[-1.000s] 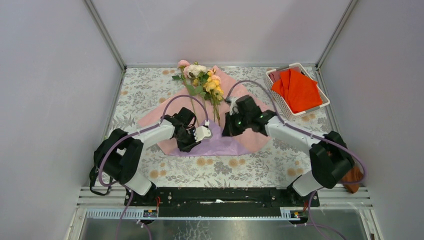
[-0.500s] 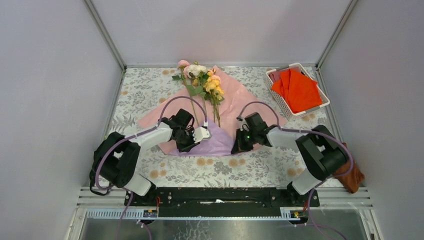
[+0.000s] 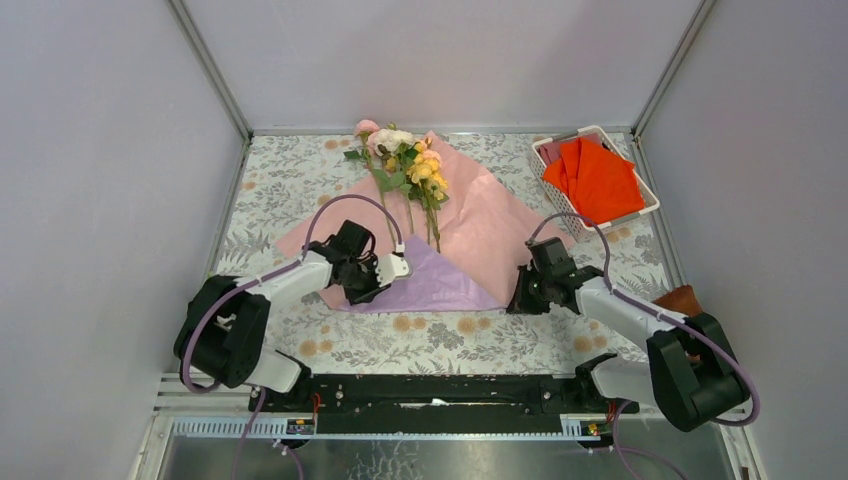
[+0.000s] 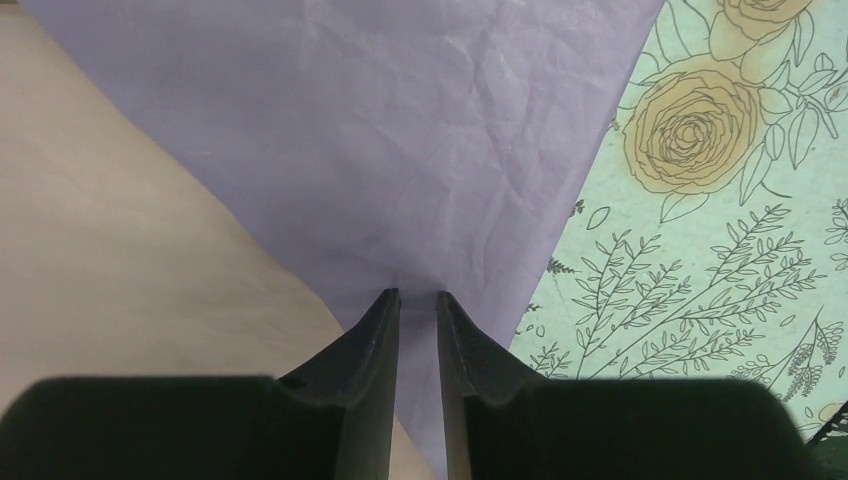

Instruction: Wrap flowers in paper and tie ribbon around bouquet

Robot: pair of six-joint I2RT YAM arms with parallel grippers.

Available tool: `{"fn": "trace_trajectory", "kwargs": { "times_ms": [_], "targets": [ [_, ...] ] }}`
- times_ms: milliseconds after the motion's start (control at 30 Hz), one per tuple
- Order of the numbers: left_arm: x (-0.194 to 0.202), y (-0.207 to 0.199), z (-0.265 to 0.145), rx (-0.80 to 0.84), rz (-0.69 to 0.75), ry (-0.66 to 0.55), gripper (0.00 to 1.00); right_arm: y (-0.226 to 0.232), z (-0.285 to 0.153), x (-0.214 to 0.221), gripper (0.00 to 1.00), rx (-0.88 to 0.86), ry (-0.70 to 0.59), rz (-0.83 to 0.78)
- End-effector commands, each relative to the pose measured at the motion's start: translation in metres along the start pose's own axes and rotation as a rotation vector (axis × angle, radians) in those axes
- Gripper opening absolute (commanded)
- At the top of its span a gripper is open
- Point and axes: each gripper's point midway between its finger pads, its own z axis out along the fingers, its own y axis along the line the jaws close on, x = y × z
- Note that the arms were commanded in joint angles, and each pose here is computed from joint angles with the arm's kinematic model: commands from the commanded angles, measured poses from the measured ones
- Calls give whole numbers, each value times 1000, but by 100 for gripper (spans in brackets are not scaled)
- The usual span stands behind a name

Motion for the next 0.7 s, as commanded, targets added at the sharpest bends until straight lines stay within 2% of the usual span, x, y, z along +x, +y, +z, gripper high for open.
{"fn": "trace_trajectory", "kwargs": {
  "times_ms": [0, 100, 133, 300, 400, 533, 667],
  "targets": [
    [49, -24, 3, 64, -63, 157, 27, -2, -26, -26, 4, 101, -72, -19],
    [44, -24, 1, 64, -67, 134, 28, 7, -33, -28, 28, 62, -104, 36],
    [42, -24, 1, 63, -70, 127, 28, 11, -32, -26, 32, 33, -116, 72],
    [22, -12, -7, 24, -98, 86, 34, 24, -23, -12, 39, -92, -135, 242],
    [-17, -2, -30, 9, -109, 24, 38, 24, -17, -8, 41, -98, -128, 279],
    [-84, -6, -58, -2, -17, -105, 42, 25, -11, 1, 46, -99, -109, 299],
    [-117, -22, -32, 50, 13, -177, 42, 25, -5, 8, 52, -106, -116, 331]
  ]
}}
